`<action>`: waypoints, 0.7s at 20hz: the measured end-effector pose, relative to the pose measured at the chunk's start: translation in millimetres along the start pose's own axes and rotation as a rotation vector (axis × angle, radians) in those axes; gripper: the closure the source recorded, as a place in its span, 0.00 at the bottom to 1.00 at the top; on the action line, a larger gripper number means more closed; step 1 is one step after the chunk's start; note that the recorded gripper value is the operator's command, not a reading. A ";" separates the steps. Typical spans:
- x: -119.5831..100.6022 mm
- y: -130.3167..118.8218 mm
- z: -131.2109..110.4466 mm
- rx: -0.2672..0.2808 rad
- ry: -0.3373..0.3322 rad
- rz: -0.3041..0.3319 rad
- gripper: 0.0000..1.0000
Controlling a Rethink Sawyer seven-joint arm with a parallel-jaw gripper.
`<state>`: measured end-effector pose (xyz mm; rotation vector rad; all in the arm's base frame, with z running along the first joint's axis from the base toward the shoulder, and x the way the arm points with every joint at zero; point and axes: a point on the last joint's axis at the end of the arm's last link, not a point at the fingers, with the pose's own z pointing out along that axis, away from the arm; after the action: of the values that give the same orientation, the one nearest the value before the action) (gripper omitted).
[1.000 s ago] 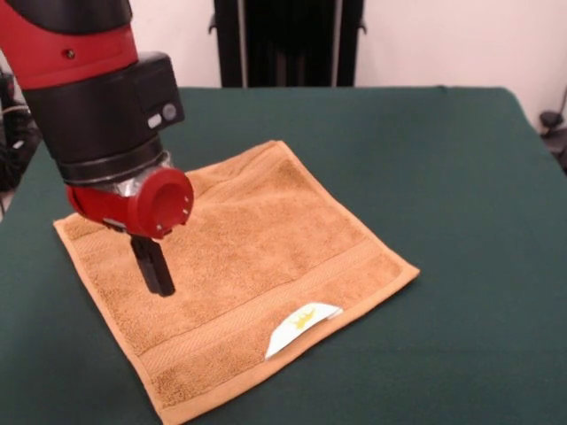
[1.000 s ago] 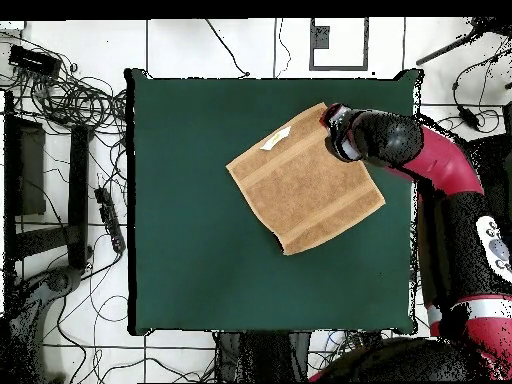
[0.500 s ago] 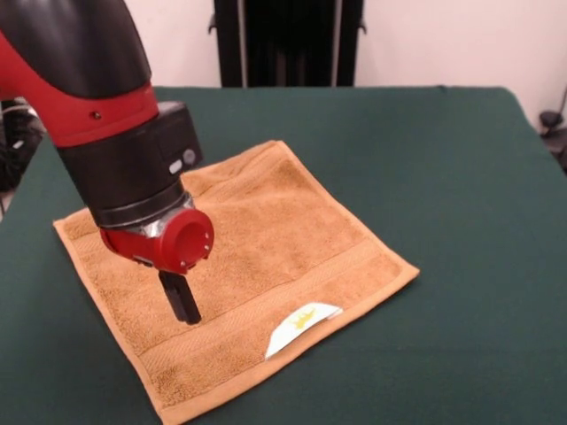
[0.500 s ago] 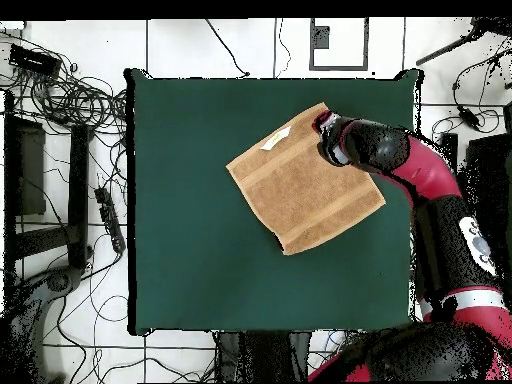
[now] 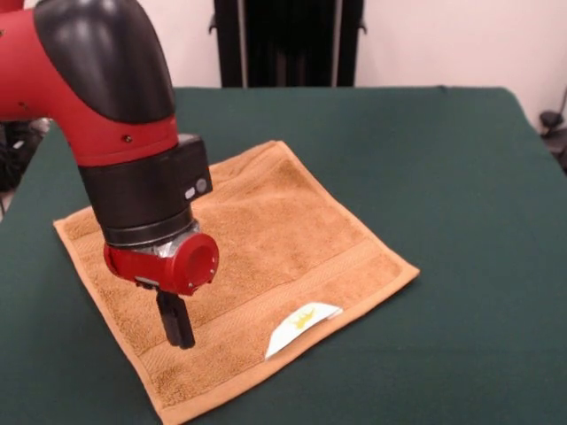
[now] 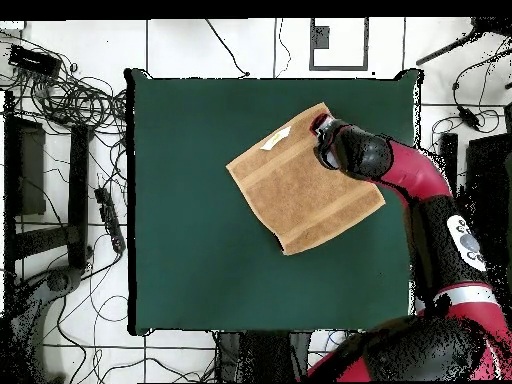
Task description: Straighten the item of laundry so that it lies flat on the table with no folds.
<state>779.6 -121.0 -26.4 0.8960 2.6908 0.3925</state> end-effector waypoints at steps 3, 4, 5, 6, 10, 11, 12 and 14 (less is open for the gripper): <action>8.5 -5.4 11.6 0.006 0.000 -0.016 1.00; 15.0 -10.2 20.5 0.012 0.006 -0.023 1.00; 15.8 -11.2 24.6 0.010 0.005 -0.023 1.00; 14.4 -10.5 24.5 0.008 0.002 -0.023 1.00; 5.6 -6.2 27.6 -0.008 -0.016 -0.018 1.00; 1.3 -4.1 29.8 -0.020 -0.023 -0.010 1.00; -0.5 -3.0 30.9 -0.025 -0.026 -0.007 1.00; -4.3 -0.6 33.5 -0.038 -0.032 0.003 1.00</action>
<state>794.1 -118.5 -56.8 0.8879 2.6450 0.4246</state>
